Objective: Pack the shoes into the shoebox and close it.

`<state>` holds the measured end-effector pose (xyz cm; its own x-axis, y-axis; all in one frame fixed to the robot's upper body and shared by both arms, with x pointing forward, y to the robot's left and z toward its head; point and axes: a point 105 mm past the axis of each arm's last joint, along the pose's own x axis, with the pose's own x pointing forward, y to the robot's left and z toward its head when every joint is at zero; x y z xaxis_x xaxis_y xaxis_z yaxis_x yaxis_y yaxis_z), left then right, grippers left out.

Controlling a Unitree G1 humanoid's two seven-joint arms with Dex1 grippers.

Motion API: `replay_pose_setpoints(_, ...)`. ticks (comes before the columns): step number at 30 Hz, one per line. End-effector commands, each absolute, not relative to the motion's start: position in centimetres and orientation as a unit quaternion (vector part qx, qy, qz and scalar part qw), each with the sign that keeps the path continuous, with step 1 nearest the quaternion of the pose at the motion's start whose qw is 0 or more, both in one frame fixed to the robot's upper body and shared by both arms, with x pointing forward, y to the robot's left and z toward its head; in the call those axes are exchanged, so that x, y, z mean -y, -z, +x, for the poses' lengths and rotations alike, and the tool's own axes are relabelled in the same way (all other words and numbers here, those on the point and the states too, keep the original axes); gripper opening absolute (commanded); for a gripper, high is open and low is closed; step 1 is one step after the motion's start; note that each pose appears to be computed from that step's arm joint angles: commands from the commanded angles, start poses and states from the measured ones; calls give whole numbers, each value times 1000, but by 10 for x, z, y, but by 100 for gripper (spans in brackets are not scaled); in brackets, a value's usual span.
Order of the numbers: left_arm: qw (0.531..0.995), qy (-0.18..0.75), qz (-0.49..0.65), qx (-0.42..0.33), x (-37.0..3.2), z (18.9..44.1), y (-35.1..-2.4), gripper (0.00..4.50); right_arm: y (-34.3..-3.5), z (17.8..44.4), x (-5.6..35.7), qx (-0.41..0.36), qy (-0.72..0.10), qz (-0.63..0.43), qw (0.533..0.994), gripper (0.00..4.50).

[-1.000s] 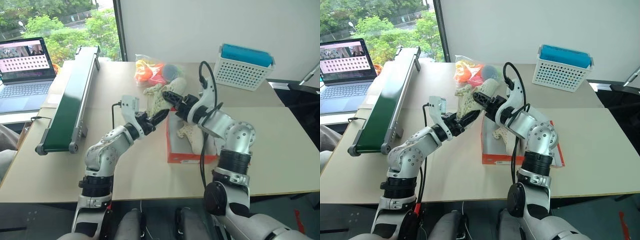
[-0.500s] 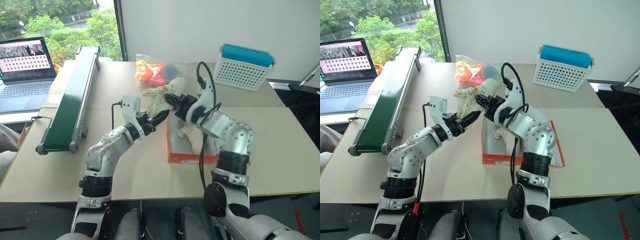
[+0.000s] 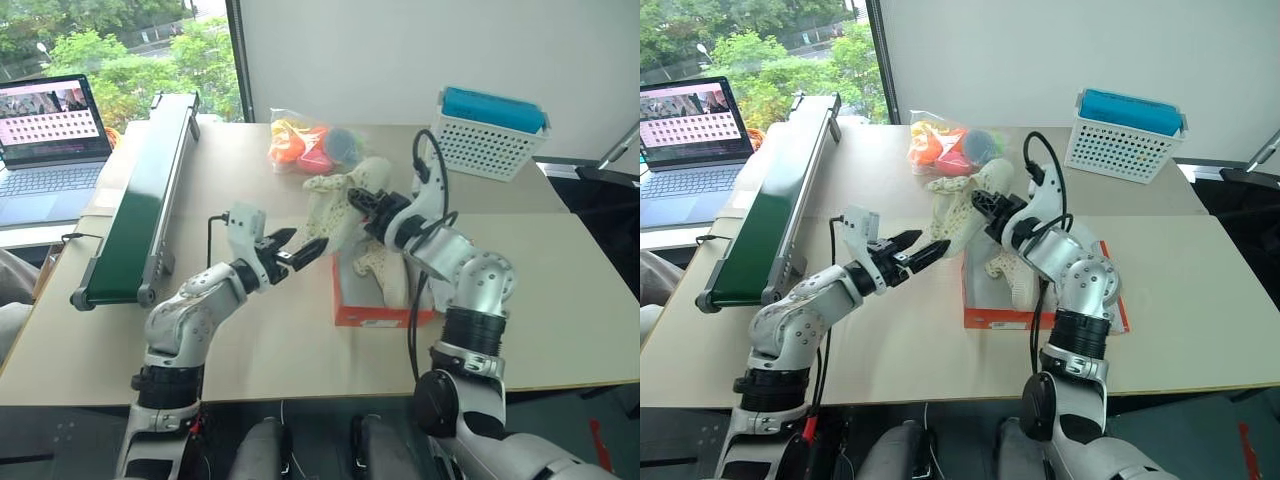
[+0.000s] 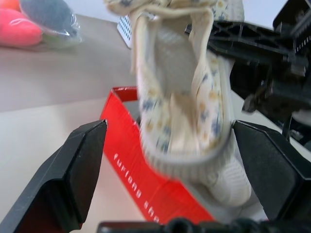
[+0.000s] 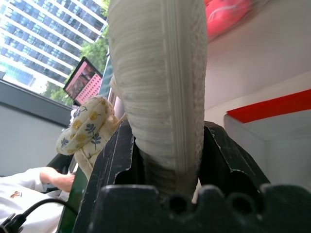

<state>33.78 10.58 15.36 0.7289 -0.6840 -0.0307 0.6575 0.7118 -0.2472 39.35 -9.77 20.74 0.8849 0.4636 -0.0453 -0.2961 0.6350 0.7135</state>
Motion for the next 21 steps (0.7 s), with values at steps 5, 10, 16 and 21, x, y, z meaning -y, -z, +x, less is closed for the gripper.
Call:
replay_pose_setpoints(5,906,412,-78,-56,-98,322,-157,439,-243,394,116,-89,-240,326,910,174)
replay_pose_setpoints(10,900,426,-67,-66,-90,320,-149,439,-241,393,121,-176,-266,232,919,174)
replay_pose_setpoints(16,897,430,-67,-69,-85,317,-145,439,-227,391,124,-257,-275,141,915,174)
replay_pose_setpoints(21,899,427,-73,-69,-83,315,-144,439,-195,396,120,-299,-265,90,913,174)
